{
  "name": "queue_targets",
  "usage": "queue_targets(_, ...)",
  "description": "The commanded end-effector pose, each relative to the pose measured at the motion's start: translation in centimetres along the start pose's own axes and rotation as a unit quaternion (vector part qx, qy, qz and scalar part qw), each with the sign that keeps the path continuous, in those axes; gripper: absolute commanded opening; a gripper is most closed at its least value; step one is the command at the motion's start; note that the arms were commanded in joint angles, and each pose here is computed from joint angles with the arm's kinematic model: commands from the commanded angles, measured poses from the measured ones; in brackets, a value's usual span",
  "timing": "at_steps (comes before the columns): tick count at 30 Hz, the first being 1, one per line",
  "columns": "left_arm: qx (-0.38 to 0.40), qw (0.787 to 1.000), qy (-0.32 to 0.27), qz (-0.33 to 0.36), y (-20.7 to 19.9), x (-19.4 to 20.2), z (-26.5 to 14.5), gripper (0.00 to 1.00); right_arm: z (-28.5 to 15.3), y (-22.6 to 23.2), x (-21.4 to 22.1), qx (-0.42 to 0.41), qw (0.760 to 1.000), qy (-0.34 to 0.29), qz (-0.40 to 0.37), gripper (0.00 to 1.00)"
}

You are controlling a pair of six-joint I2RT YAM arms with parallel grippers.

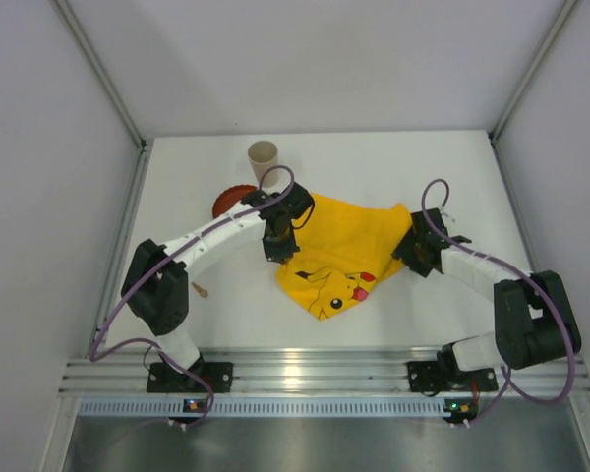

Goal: Set the dinner table for one person

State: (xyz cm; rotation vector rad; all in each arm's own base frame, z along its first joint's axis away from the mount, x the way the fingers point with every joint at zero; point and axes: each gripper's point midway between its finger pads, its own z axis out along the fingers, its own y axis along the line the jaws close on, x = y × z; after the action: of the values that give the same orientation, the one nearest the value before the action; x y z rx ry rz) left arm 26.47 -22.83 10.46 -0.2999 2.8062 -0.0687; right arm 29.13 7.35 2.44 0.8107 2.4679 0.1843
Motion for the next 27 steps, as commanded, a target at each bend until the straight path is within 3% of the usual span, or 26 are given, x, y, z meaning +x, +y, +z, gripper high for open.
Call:
queue_targets(1,-0.003,1.000,-0.004,0.004,0.2,0.0,-0.9,0.00,1.4,-0.3,1.3,-0.006,1.000,0.027,0.000,0.54)
queue_targets(4,-0.008,1.000,-0.006,0.002,0.7,0.1,-1.0,0.00,2.0,-0.1,1.8,-0.007,0.999,0.038,0.002,0.51)
queue_targets(8,-0.013,1.000,-0.006,0.003,1.1,0.2,-1.1,0.00,2.2,0.2,1.6,-0.009,0.999,0.036,0.004,0.36)
queue_targets(9,-0.014,1.000,-0.008,0.003,1.1,0.2,-1.1,0.00,2.3,0.3,1.6,-0.009,0.999,0.038,0.002,0.31)
queue_targets(11,-0.014,1.000,-0.008,0.004,1.1,0.2,-1.2,0.00,2.3,0.2,1.6,-0.005,0.999,0.040,0.003,0.09)
queue_targets(13,-0.016,1.000,-0.010,0.005,1.3,0.2,-1.2,0.00,2.1,-0.2,1.7,0.004,0.999,0.043,0.000,0.00)
queue_targets(18,-0.022,1.000,-0.019,0.007,1.4,-0.4,-1.2,0.00,0.4,-0.7,-0.1,0.026,0.999,0.026,-0.017,0.00)
queue_targets(22,-0.016,0.999,-0.037,-0.014,1.8,-2.7,-2.5,0.00,-2.3,-2.0,-5.6,0.055,0.998,0.012,-0.027,0.00)
queue_targets(27,-0.002,0.996,-0.060,-0.067,4.2,-5.8,-4.4,0.00,-3.8,-4.4,-11.4,0.107,0.992,0.041,-0.046,0.00)
